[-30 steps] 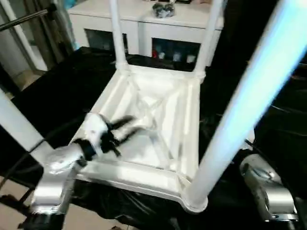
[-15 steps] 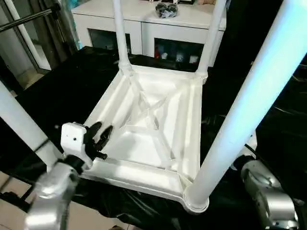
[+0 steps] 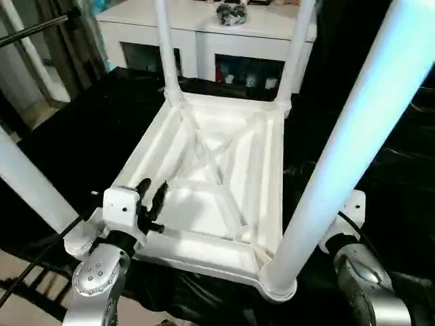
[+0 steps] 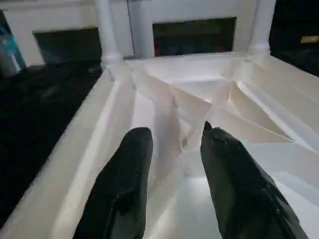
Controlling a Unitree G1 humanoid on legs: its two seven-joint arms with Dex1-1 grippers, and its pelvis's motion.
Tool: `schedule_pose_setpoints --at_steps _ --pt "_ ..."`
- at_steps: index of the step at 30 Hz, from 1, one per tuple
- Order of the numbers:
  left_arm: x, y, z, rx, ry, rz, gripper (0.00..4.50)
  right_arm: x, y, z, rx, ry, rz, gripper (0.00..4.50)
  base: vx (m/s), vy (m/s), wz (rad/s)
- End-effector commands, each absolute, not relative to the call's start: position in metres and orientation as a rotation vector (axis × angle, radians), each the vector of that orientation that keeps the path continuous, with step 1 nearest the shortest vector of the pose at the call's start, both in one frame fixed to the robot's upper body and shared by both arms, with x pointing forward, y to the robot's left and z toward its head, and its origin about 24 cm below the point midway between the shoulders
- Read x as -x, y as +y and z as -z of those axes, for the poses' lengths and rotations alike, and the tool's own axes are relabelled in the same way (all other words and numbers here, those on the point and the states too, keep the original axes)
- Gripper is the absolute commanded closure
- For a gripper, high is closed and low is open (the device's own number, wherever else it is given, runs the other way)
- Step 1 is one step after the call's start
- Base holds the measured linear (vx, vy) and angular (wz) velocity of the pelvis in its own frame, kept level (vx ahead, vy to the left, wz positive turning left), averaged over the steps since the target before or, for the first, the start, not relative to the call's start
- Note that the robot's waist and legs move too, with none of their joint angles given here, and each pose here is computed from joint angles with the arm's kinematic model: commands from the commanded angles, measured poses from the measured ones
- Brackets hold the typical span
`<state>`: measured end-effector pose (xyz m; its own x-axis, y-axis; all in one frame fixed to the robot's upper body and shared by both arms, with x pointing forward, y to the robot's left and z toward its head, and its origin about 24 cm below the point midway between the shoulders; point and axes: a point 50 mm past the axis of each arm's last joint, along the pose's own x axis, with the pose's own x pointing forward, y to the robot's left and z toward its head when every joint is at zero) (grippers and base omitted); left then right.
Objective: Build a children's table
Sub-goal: Rotate leg to tighten, then flip table
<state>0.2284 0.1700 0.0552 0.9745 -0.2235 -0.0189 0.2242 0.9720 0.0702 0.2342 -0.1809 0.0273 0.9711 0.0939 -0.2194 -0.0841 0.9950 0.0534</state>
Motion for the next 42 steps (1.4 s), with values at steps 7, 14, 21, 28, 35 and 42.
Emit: schedule_pose_setpoints --at_steps 7,14,21,28,35,42 --pt "-0.221 0.176 -0.058 -0.182 -0.069 0.162 2.63 -0.236 -0.193 -0.034 -0.051 0.19 -0.032 1.6 -0.037 0.179 -0.37" --pt "-0.213 0.178 -0.056 -0.161 -0.062 0.123 2.63 -0.238 -0.204 -0.035 -0.031 0.188 -0.02 1.6 -0.033 -0.03 -0.03" --pt "-0.202 0.179 -0.038 -0.027 -0.059 0.239 2.63 -0.24 -0.212 -0.035 0.009 0.21 -0.126 1.6 -0.04 -0.041 -0.05" --pt "-0.204 0.187 -0.035 -0.072 -0.002 0.234 2.63 -0.242 -0.214 -0.037 0.059 0.205 -0.17 1.6 0.001 0.008 0.0" --pt "-0.222 0.179 -0.043 -0.04 -0.048 0.254 2.63 -0.25 -0.196 -0.037 0.025 0.188 -0.207 1.6 0.0 0.0 0.0" --pt "-0.179 0.176 -0.045 0.168 0.059 0.64 2.29 -0.239 -0.205 -0.042 -0.038 0.176 -0.354 1.27 0.0 0.0 0.0"
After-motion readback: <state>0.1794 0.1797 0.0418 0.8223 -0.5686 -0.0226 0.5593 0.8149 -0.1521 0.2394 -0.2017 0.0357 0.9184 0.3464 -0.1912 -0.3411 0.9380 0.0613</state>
